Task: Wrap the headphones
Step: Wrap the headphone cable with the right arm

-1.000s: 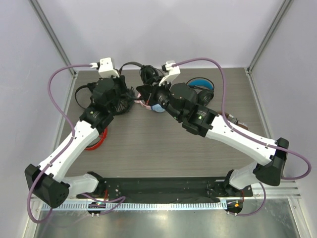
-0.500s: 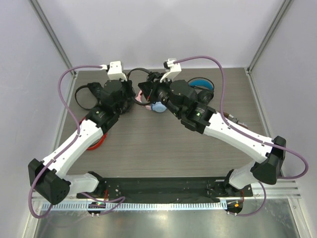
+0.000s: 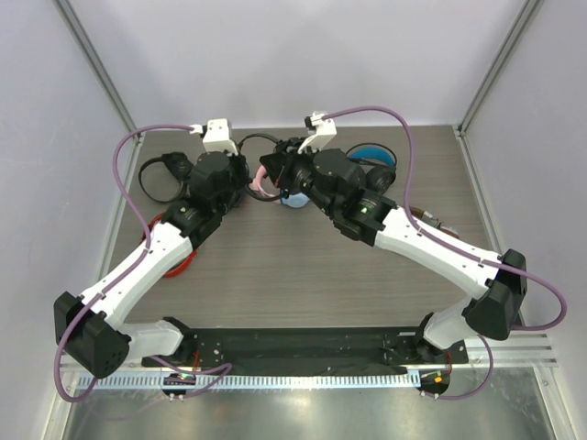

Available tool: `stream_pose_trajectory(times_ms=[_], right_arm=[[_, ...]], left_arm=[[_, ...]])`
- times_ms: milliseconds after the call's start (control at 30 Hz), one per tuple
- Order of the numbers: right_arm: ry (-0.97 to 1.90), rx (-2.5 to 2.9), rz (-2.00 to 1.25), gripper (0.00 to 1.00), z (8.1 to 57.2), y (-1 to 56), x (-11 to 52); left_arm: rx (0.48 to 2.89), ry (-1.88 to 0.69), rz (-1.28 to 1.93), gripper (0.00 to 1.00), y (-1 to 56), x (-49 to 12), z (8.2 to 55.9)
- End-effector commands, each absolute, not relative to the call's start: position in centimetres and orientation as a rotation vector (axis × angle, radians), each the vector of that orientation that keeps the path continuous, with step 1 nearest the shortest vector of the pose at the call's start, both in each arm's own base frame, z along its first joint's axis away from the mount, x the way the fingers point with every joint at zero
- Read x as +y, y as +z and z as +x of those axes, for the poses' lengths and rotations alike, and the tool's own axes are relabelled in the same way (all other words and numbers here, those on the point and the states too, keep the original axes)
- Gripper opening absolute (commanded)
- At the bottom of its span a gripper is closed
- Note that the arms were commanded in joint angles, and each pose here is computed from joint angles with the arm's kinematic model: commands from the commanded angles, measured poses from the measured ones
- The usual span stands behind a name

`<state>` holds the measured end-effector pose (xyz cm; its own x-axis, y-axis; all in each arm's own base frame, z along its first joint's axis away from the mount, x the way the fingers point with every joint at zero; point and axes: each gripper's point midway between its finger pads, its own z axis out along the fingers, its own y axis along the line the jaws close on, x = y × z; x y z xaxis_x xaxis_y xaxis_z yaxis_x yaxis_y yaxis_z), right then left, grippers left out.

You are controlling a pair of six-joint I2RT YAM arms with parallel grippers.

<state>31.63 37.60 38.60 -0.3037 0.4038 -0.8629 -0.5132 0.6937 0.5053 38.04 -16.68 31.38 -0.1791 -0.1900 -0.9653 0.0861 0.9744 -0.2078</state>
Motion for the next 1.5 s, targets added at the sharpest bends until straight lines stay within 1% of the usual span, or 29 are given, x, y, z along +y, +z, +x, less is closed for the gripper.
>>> stream_pose_trajectory(times_ms=[0, 100, 400, 600, 767, 933, 1167, 1267, 1367, 1467], right_arm=[[0.981, 1.541, -0.018, 0.11, 32.2, 42.8, 35.5], [0.986, 1.545, -0.003, 0.11, 33.2, 43.0, 35.0], [0.97, 1.506, 0.028, 0.11, 33.9, 44.6, 33.3], [1.012, 1.499, 0.025, 0.11, 33.5, 45.0, 33.2], [1.015, 1.506, 0.041, 0.11, 33.6, 44.4, 32.7], [1.083, 1.501, 0.025, 0.11, 32.4, 44.3, 32.1], [1.158, 1.549, -0.032, 0.11, 30.0, 42.1, 31.6], [1.147, 1.564, -0.038, 0.11, 29.2, 41.3, 30.9], [1.1, 1.562, -0.008, 0.07, 29.6, 41.1, 29.5], [1.043, 1.565, -0.018, 0.01, 30.5, 41.2, 28.4]], left_arm=[[1.675, -0.311, -0.089, 0.0, 33.6, -17.3, 38.0], [1.677, -0.319, -0.082, 0.0, 33.5, -17.6, 37.9], [1.695, -0.305, -0.071, 0.0, 33.1, -17.8, 38.0], [1.702, -0.299, -0.082, 0.0, 33.2, -17.9, 38.4], [1.682, -0.313, -0.085, 0.0, 34.4, -18.0, 38.5], [1.675, -0.257, -0.075, 0.0, 35.1, -17.5, 38.9], [1.678, -0.226, -0.076, 0.0, 35.2, -17.3, 39.5], [1.679, -0.233, -0.071, 0.0, 35.2, -17.4, 39.4], [1.68, -0.254, -0.066, 0.0, 35.3, -17.7, 39.3], [1.686, -0.279, -0.041, 0.0, 35.3, -18.2, 39.1]])
